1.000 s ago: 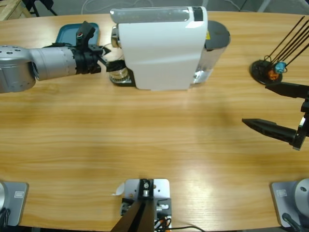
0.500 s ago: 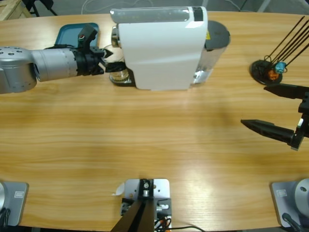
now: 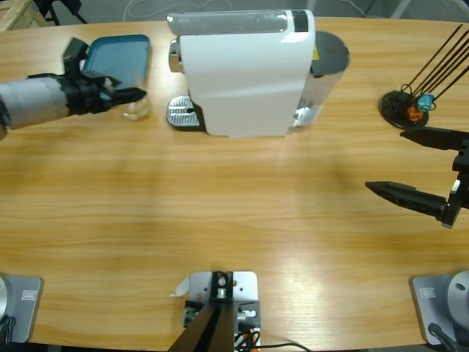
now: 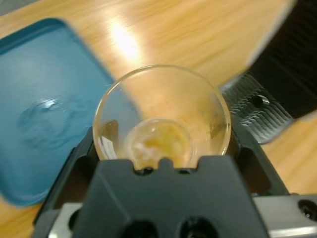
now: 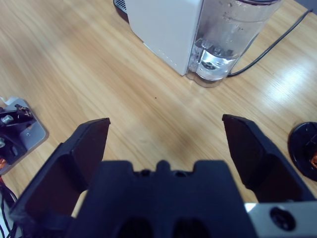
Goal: Pour coffee
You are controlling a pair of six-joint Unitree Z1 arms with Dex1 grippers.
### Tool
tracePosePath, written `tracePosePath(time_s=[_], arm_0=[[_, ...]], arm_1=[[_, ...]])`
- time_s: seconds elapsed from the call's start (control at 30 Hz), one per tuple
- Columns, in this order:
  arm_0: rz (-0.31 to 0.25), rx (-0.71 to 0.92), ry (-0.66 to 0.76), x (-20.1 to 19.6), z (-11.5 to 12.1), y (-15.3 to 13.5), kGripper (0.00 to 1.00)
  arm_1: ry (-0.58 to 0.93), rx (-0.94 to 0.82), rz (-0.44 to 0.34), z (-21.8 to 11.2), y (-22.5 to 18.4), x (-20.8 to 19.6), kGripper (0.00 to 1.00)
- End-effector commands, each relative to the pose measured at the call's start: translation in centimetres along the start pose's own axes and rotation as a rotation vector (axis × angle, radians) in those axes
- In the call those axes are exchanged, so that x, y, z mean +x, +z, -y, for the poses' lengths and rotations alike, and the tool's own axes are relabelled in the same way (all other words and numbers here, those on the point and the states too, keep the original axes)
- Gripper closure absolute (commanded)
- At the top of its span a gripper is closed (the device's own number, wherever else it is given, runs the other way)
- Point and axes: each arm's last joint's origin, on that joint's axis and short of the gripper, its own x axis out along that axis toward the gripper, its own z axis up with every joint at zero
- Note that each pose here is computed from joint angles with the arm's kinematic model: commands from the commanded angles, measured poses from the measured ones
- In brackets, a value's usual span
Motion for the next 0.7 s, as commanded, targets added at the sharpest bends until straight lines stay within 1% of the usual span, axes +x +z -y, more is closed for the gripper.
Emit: tracePosePath(time_s=[0.03,0.13,0.23,0.4,0.57,0.67,0.7], arm_0=[[0.049,-0.126,0.119,-0.7,-4.2,0.4,0.446],[0.046,-0.158,0.136,0.5,-5.2,0.2,0.446],[0.051,-0.161,0.137,1.6,-5.7,0.1,0.446],[0.072,-0.164,0.153,2.8,-6.8,0.7,0.446],[0.061,-0.175,0.167,4.3,-7.9,0.5,0.446],[0.067,-0.18,0.176,4.6,-8.5,0.7,0.434],[0.068,-0.186,0.178,4.7,-8.7,0.8,0.41]], arm_1=[[0.021,-0.013,-0.029,-0.1,-0.4,0.2,0.0],[0.021,-0.013,-0.029,-0.1,-0.4,0.2,0.0],[0.021,-0.014,-0.028,-0.2,-0.4,0.2,0.0],[0.021,-0.013,-0.028,-0.1,-0.4,0.2,0.0],[0.021,-0.015,-0.028,-0.1,-0.4,0.2,0.0],[0.021,-0.016,-0.02,-0.2,-0.4,0.0,0.0],[0.02,-0.016,-0.019,-0.2,-0.4,0.0,0.0]])
